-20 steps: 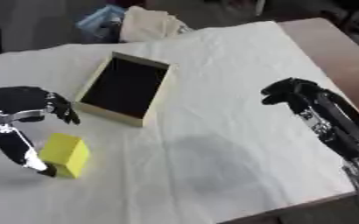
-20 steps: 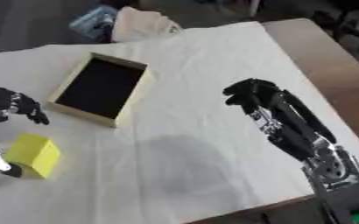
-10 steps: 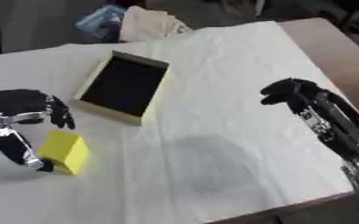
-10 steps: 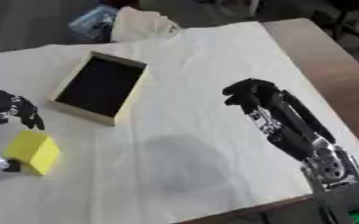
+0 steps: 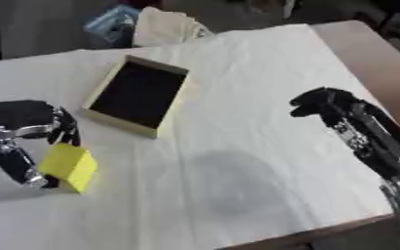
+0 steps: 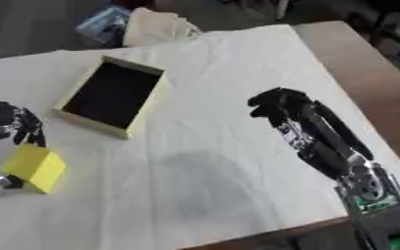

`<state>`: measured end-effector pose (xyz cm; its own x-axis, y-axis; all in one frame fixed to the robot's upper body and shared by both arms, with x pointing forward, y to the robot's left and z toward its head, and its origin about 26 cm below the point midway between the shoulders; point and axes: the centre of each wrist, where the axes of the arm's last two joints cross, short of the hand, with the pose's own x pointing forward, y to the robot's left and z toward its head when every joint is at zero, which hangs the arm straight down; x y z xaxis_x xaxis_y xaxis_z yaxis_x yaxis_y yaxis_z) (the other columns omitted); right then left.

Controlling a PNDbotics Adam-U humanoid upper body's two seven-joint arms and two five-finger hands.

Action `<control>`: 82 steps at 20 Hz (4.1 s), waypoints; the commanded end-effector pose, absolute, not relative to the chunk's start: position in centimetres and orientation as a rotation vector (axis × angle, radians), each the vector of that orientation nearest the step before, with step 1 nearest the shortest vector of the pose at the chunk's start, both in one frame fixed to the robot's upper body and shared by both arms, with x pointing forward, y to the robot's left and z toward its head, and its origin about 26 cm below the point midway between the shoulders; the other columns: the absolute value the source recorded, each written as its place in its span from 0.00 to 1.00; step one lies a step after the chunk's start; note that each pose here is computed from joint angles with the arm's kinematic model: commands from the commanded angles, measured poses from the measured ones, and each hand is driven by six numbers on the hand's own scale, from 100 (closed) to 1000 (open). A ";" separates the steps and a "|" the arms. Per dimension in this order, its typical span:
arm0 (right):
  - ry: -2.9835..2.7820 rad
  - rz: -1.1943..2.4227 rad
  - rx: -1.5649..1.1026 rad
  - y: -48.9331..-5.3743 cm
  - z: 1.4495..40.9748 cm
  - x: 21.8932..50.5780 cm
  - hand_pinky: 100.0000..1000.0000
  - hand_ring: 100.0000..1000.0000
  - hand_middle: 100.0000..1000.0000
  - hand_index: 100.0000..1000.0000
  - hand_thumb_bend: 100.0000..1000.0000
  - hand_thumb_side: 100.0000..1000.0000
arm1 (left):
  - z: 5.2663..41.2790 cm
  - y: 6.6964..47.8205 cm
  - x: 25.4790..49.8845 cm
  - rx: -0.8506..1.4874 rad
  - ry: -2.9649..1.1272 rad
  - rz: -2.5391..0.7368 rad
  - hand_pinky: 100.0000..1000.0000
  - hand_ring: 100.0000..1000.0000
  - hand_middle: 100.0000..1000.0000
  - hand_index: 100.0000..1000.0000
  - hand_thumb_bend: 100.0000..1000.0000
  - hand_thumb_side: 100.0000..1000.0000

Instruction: Pick up objects on the table and place them in the box.

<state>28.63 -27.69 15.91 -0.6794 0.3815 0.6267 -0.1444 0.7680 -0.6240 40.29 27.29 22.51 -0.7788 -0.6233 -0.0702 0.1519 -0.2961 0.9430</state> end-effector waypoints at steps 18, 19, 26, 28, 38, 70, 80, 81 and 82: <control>-2.192 0.956 -0.084 -26.2 17.0 28.7 0.71 0.66 0.68 0.76 0.00 0.95 | 29.0 25.7 45.4 0.751 -1.604 -1.963 0.65 0.39 0.26 0.50 0.42 0.00; -2.194 0.964 -0.076 -26.1 17.1 28.8 0.71 0.66 0.68 0.76 0.00 0.95 | 29.1 25.8 45.7 0.762 -1.605 -1.941 0.65 0.39 0.26 0.50 0.42 0.00; -2.203 1.002 -0.040 -25.2 17.5 29.0 0.71 0.66 0.68 0.76 0.00 0.96 | 28.9 26.7 47.5 0.845 -1.618 -1.817 0.64 0.39 0.25 0.50 0.43 0.00; -2.202 1.004 -0.038 -25.2 17.5 29.1 0.71 0.66 0.68 0.76 0.00 0.96 | 28.6 26.7 47.7 0.870 -1.620 -1.813 0.64 0.39 0.25 0.50 0.43 0.00; -2.205 1.002 -0.042 -25.1 17.7 29.1 0.71 0.66 0.68 0.76 0.00 0.96 | 27.7 27.4 48.1 0.965 -1.543 -1.824 0.84 0.77 0.75 0.85 0.81 0.42; -2.231 0.855 -0.133 -26.3 17.6 29.0 0.69 0.63 0.65 0.73 0.00 0.93 | 20.8 29.7 36.3 0.758 -2.291 -1.070 0.77 0.59 0.57 0.77 0.28 0.48; -2.228 0.839 -0.124 -26.2 17.4 29.0 0.69 0.62 0.64 0.73 0.00 0.93 | 20.5 28.1 32.2 0.550 -2.270 -0.953 0.76 0.58 0.56 0.77 0.28 0.55; -2.228 0.835 -0.125 -26.2 17.4 28.9 0.69 0.62 0.64 0.72 0.00 0.93 | 20.5 28.1 32.0 0.533 -2.262 -0.941 0.76 0.57 0.55 0.76 0.28 0.58; -2.228 0.828 -0.128 -26.3 17.3 28.9 0.68 0.62 0.63 0.72 0.00 0.93 | 20.3 28.1 32.0 0.507 -2.251 -0.919 0.75 0.57 0.54 0.76 0.28 0.58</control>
